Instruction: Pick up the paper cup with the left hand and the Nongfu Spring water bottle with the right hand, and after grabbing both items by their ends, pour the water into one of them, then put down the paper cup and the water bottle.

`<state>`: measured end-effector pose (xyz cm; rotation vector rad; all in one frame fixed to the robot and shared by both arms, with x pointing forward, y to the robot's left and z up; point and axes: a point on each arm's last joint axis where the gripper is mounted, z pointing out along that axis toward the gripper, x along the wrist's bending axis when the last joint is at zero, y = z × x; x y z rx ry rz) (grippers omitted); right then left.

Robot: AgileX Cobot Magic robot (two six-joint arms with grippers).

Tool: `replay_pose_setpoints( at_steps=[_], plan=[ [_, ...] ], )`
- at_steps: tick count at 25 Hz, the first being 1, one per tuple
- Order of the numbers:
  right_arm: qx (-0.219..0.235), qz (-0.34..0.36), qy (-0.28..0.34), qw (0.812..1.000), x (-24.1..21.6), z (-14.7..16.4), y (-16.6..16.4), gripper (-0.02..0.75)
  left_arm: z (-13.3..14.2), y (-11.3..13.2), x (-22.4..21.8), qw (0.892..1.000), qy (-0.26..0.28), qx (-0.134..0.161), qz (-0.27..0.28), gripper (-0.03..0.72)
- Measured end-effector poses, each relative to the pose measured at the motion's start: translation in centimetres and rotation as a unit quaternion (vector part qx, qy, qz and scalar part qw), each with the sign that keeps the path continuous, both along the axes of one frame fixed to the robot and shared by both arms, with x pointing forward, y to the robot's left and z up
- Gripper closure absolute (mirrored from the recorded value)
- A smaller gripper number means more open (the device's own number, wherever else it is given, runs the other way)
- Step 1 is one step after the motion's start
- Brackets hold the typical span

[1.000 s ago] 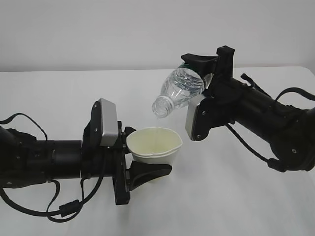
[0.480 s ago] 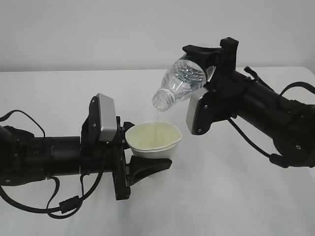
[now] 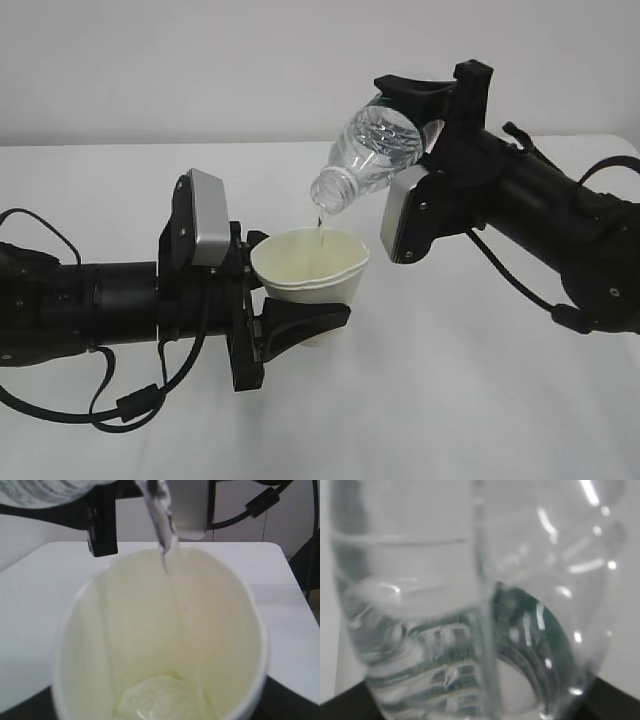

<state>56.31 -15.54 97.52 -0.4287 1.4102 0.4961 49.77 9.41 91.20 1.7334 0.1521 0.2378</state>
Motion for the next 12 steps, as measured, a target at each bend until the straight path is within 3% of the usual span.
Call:
replay_pose_setpoints(
  at_steps=[12],
  plan=[
    [0.006,0.0,-0.016,1.0,-0.3,1.2,-0.1,0.264,2.7,0.0,-0.5,0.999,-0.025,-0.016,-0.015,0.269]
  ],
)
